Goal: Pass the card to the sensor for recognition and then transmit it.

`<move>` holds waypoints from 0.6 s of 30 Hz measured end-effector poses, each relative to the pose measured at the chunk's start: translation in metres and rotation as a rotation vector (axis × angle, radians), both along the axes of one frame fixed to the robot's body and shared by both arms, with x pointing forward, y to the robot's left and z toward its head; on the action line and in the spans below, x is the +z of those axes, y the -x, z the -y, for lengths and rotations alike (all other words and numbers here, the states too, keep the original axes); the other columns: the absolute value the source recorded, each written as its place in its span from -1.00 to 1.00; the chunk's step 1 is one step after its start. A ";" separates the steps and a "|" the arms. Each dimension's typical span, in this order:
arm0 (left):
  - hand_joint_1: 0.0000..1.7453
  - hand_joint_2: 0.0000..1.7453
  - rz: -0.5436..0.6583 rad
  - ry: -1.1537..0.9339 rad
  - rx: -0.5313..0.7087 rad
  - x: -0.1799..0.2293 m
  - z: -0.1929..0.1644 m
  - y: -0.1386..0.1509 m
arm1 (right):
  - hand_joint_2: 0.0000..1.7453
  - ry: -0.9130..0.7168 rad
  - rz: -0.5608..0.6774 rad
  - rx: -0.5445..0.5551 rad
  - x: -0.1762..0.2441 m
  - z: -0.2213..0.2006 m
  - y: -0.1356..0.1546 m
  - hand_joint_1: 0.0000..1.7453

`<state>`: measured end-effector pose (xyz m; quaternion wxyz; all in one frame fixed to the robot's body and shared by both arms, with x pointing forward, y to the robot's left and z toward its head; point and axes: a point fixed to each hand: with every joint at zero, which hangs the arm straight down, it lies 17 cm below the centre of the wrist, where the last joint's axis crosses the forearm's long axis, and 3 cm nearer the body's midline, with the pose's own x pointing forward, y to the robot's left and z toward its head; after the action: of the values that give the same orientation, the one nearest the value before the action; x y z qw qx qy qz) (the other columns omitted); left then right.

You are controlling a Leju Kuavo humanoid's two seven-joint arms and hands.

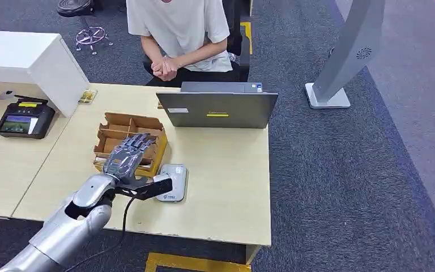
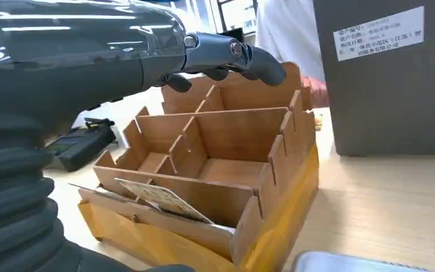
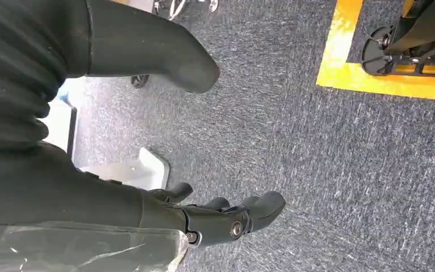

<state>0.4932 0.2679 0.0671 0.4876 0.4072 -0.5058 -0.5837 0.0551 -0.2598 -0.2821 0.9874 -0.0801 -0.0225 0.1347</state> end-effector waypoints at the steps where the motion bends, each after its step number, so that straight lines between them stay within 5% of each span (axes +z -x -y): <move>1: -1.00 1.00 0.005 -0.002 0.006 0.000 -0.001 0.000 | 1.00 0.000 0.000 0.000 0.000 0.000 0.000 -1.00; 18: -1.00 1.00 0.020 -0.030 0.025 -0.001 -0.007 0.001 | 1.00 0.003 0.000 -0.001 0.000 0.001 0.000 -1.00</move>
<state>0.4922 0.2747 0.0664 0.4836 0.4267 -0.4965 -0.5810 0.0548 -0.2609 -0.2821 0.9873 -0.0817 -0.0223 0.1343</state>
